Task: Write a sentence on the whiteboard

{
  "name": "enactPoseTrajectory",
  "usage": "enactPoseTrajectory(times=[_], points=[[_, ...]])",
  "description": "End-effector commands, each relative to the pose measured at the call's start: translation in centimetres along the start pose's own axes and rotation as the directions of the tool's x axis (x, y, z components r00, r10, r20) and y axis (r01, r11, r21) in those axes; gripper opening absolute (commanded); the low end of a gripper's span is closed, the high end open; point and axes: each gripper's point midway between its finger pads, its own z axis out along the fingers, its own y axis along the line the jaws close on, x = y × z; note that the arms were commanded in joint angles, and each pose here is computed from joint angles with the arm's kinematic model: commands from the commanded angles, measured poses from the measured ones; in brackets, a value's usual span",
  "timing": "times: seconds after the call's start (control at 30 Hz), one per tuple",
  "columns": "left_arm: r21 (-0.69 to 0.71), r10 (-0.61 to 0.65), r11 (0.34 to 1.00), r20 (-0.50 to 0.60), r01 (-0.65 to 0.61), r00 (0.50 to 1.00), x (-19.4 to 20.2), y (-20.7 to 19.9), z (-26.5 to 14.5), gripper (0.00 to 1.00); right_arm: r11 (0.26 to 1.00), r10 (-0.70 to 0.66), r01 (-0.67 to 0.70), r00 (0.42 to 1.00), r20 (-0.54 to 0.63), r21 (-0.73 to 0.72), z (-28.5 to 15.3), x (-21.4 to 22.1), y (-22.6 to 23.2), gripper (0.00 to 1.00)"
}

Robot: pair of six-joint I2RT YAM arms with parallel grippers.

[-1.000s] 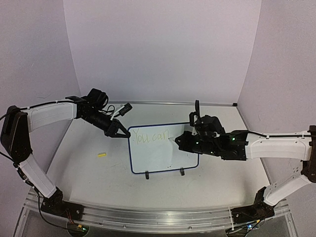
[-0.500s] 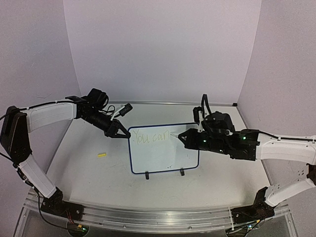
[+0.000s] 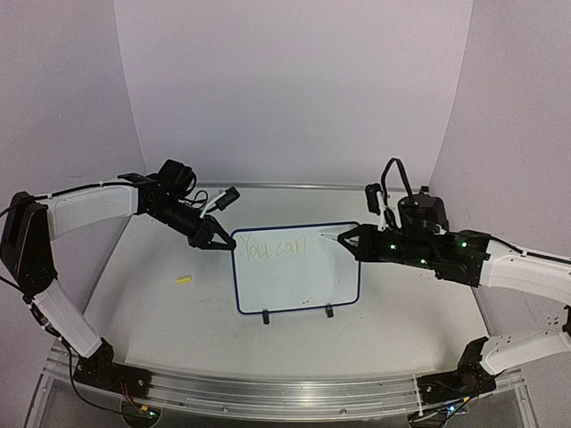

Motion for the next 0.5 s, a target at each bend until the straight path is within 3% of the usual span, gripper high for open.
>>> enactPoseTrajectory(times=[0.0, 0.2, 0.47], points=[[-0.067, 0.023, 0.997, -0.033, -0.025, 0.999, 0.4, 0.5, -0.5, 0.00, 0.998, -0.045, 0.046, 0.999, 0.017, -0.034, -1.4, -0.4, -1.0, 0.00], [-0.067, 0.021, 0.998, -0.035, -0.023, 0.999, 0.5, 0.6, -0.4, 0.00, 0.997, -0.056, 0.057, 0.998, 0.025, -0.056, -2.5, 0.1, -1.7, 0.00], [-0.086, 0.030, 0.996, -0.026, -0.032, 0.999, 0.1, 0.4, -0.7, 0.00, 0.980, -0.081, 0.082, 0.997, 0.010, -0.184, 0.0, 3.8, 3.9, 0.00]])
